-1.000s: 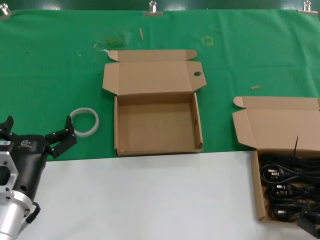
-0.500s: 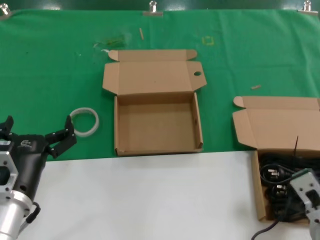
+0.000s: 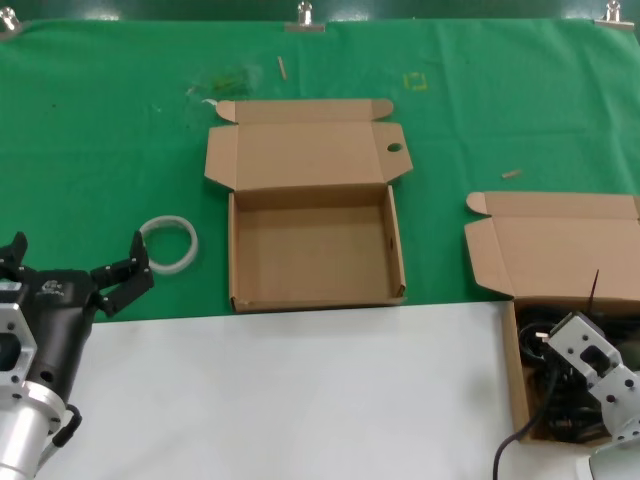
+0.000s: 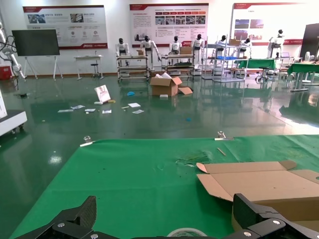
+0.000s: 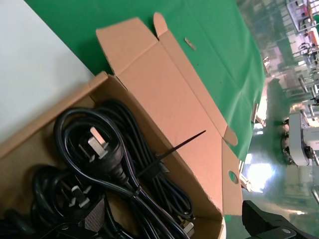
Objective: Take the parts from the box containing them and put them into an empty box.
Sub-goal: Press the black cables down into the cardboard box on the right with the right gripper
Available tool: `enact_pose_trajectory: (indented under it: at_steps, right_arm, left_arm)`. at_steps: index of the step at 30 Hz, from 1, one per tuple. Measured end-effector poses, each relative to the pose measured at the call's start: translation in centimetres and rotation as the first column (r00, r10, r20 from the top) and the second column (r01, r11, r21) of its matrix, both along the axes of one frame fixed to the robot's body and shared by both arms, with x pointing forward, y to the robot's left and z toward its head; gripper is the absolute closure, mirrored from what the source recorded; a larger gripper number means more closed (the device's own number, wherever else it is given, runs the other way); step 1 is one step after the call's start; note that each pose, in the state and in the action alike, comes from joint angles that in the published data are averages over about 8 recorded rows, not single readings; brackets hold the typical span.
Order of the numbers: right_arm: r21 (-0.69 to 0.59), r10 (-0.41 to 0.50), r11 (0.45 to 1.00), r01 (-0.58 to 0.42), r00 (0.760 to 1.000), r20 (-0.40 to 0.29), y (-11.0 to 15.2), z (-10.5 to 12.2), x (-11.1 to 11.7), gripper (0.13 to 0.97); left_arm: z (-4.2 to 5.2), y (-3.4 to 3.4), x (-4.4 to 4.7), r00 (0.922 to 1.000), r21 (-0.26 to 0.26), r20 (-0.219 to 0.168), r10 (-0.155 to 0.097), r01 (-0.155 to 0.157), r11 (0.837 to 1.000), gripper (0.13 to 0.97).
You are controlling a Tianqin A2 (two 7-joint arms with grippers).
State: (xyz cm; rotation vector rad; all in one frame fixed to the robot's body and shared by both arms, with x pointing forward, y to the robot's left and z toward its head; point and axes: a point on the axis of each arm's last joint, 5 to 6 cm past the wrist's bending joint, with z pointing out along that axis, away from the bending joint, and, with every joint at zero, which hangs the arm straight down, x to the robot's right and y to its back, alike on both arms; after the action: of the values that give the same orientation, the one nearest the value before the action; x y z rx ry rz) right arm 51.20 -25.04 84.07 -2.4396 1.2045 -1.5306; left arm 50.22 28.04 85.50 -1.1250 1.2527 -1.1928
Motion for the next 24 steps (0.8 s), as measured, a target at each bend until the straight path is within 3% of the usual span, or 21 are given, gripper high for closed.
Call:
enact_pose_trajectory:
  at_steps: [8,24]
  right_arm:
    - [-0.024,0.000,1.000,-0.001,1.000,-0.006,-0.24,0.62,0.89,0.130]
    - [-0.075,-0.009,0.997,0.006,0.999,-0.038,-0.75,-0.27,1.09,0.130]
  left_arm:
    - [0.00,0.00,0.00,1.0000,0.000,0.000,0.000,0.000,1.000,0.132]
    - [0.00,0.00,0.00,1.0000,0.000,0.000,0.000,0.000,1.000,0.132]
